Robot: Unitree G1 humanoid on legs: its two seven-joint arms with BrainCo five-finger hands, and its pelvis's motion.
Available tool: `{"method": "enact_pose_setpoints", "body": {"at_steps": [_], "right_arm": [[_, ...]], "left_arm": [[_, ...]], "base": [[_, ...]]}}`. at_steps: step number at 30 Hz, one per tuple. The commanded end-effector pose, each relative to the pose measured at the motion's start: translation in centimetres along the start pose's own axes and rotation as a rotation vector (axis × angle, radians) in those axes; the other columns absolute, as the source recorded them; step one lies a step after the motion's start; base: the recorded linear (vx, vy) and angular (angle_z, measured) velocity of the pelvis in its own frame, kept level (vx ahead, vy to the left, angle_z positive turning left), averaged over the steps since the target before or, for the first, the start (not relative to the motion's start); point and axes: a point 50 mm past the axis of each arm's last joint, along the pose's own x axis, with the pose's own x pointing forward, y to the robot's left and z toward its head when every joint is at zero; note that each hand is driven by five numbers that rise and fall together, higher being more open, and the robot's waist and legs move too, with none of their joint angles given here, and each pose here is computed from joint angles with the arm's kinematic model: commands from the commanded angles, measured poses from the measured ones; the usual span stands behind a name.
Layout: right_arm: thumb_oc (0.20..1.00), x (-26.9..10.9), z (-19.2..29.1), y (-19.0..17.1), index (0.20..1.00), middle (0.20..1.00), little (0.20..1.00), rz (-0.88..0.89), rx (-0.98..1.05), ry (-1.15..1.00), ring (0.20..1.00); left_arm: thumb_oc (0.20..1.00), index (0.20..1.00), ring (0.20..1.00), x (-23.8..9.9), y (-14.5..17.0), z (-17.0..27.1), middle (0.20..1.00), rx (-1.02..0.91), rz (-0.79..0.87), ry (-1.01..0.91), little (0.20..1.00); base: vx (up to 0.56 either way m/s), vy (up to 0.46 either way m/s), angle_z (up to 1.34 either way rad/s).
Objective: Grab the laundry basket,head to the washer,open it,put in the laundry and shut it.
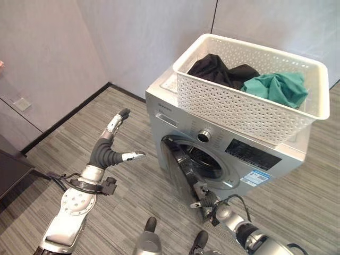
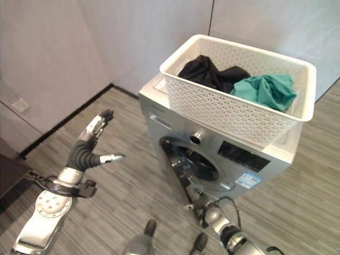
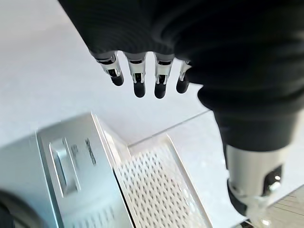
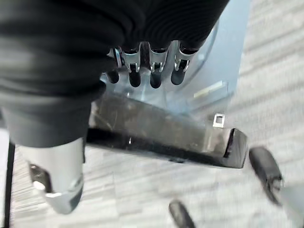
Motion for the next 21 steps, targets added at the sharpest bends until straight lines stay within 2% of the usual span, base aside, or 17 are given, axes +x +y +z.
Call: {"method": "enact_pose_setpoints", "body": {"at_steps": [1,5,6,12,13,16,21], "right_arm": [[1.0,0.0,10.5,6.8,1.0,1.0,1.0,0.271,0.166,-0.269,1.0],[1.0,0.2,11.8,5.6,1.0,1.0,1.0,0.236,0.213,-0.289,1.0],[1.0,0.4,12.5,4.3,1.0,1.0,1.0,0.203,0.222,-0.313,1.0],[1.0,0.6,10.7,3.3,1.0,1.0,1.0,0.171,0.232,-0.278,1.0],[1.0,0.5,8.8,3.3,1.0,1.0,1.0,0.167,0.226,-0.245,1.0],[1.0,0.3,7.1,4.0,1.0,1.0,1.0,0.188,0.193,-0.214,1.0],[1.0,-0.5,-1.5,3.5,1.0,1.0,1.0,0.154,0.086,0.015,1.0]], "left_arm": [[1.0,1.0,1.0,1.0,-1.4,2.6,1.0,-0.133,-0.085,-0.139,1.0],[1.0,1.0,1.0,2.3,-2.4,3.0,1.0,-0.186,-0.109,-0.184,1.0],[1.0,1.0,1.0,3.5,-3.5,3.5,1.0,-0.24,-0.139,-0.219,1.0],[1.0,1.0,1.0,4.0,-5.3,3.1,1.0,-0.363,-0.257,-0.181,1.0],[1.0,1.0,1.0,4.5,-5.7,3.3,1.0,-0.394,-0.307,-0.199,1.0],[1.0,1.0,1.0,4.8,-6.3,3.1,1.0,-0.491,-0.342,-0.214,1.0],[1.0,1.0,1.0,5.4,-7.7,1.7,1.0,-0.644,-0.432,-0.151,1.0]], "base": [[-0.04,-0.023,0.0],[-0.12,0.015,0.14],[-0.2,0.012,0.87],[0.0,0.145,0.88],[0.08,0.148,0.37],[0.02,0.118,0.25],[0.04,0.134,-0.41]]}}
